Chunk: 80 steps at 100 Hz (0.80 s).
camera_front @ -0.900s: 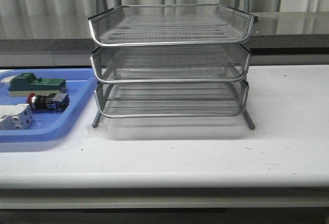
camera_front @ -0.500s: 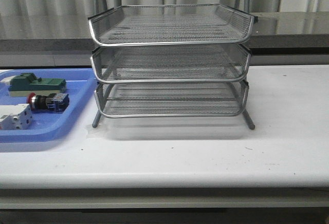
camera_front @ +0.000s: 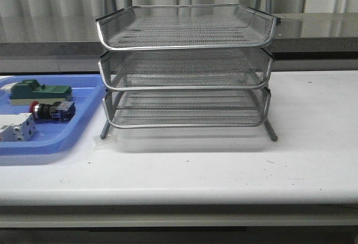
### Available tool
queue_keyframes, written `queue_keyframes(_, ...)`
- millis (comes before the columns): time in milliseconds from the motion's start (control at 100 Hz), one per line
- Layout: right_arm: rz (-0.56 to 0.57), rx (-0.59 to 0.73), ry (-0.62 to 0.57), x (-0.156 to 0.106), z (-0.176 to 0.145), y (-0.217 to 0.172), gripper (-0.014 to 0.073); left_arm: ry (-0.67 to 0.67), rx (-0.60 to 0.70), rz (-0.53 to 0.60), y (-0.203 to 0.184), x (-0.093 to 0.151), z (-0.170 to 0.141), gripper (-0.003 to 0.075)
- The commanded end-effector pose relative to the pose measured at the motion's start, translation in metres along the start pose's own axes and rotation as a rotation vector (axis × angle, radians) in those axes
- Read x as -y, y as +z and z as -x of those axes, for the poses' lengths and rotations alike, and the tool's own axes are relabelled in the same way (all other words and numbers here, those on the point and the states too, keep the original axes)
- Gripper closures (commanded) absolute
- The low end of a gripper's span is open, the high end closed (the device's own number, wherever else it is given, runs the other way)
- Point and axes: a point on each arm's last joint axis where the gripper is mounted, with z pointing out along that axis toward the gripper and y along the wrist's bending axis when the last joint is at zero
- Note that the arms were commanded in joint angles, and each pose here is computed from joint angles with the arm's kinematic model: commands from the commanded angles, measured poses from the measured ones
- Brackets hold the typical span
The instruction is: Place button on rack with both arms
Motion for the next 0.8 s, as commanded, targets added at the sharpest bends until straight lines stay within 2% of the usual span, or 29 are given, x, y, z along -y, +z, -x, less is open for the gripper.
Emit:
queue_keyframes(0,-0.006,0.151,-0.001,0.000,0.017,-0.003,0.0655,-0.016,0.060,0.000,-0.002,0.000,-0.007,0.0740)
queue_keyframes(210,-0.005,0.197,0.018,0.000,0.036,-0.007,0.0655,-0.016,0.060,0.000,-0.002,0.000,-0.007,0.0740)
queue_keyframes(350,0.006,0.154,0.084,0.000,0.062,-0.010,0.0655,-0.016,0.060,0.000,-0.002,0.000,-0.007,0.0740)
queue_keyframes(540,0.015,0.001,0.090,-0.002,0.107,-0.003,0.0655,-0.016,0.060,0.000,-0.002,0.000,-0.007,0.0740)
queue_keyframes(790,0.043,-0.313,0.127,-0.006,0.152,0.028,0.0655,-0.016,0.060,0.000,-0.002,0.000,-0.007,0.0740)
